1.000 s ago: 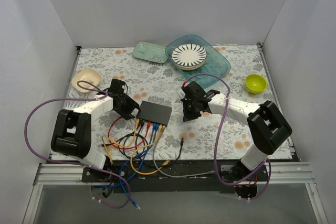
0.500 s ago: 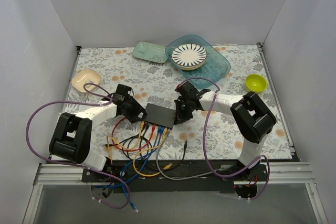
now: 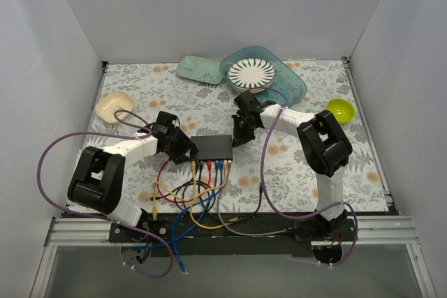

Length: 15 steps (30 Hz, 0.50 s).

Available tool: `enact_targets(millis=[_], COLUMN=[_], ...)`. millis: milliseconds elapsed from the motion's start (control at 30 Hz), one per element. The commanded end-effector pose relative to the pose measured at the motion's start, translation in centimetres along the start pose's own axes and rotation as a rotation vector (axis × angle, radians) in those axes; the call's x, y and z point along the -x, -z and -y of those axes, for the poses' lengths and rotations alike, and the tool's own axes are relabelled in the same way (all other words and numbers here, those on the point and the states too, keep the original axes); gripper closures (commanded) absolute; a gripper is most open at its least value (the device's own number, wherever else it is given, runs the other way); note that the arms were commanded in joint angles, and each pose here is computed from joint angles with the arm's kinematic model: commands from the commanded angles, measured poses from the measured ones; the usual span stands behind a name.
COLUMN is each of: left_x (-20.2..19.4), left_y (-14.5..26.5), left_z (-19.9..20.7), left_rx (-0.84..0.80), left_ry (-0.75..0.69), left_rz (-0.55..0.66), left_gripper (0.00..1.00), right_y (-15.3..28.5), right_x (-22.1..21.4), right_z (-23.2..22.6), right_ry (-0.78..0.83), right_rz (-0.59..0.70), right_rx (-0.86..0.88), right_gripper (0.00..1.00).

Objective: Pull the plug from the switch port

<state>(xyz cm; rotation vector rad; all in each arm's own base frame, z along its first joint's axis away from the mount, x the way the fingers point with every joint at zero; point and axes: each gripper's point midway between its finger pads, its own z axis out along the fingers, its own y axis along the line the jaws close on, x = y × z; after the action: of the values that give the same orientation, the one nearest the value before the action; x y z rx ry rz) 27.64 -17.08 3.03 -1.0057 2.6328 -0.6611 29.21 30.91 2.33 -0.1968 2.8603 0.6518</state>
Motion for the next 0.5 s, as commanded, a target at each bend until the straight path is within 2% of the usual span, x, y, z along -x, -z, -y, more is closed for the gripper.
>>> enact_targets(millis=[0, 133, 267, 367, 433, 467], left_x=[-3.3, -2.1, 0.6, 2.3, 2.7, 2.8], left_y=[-0.9, -0.6, 1.7, 3.3, 3.8, 4.0], left_z=[0.3, 1.1, 2.8, 3.9, 4.6, 4.9], left_rx=[0.017, 0.031, -0.012, -0.045, -0.064, -0.073], left_ry=[-0.02, -0.015, -0.023, -0.033, -0.036, -0.036], left_rz=[-0.146, -0.11, 0.023, 0.104, 0.121, 0.125], left_gripper=[0.52, 0.51, 0.46, 0.39, 0.35, 0.29], right_y=[-0.4, 1.6, 6.0, 8.7, 10.0, 10.2], right_x=[4.6, 5.3, 5.6, 4.7, 3.4, 2.9], right_z=[-3.6, -3.6, -1.6, 0.0, 0.9, 1.1], right_ry=[0.07, 0.089, 0.101, 0.116, 0.135, 0.143], right_rz=[0.122, 0.161, 0.27, 0.344, 0.364, 0.367], right_rx=[0.085, 0.05, -0.071, -0.122, -0.128, -0.123], right_gripper=[0.99, 0.99, 0.99, 0.94, 0.84, 0.78])
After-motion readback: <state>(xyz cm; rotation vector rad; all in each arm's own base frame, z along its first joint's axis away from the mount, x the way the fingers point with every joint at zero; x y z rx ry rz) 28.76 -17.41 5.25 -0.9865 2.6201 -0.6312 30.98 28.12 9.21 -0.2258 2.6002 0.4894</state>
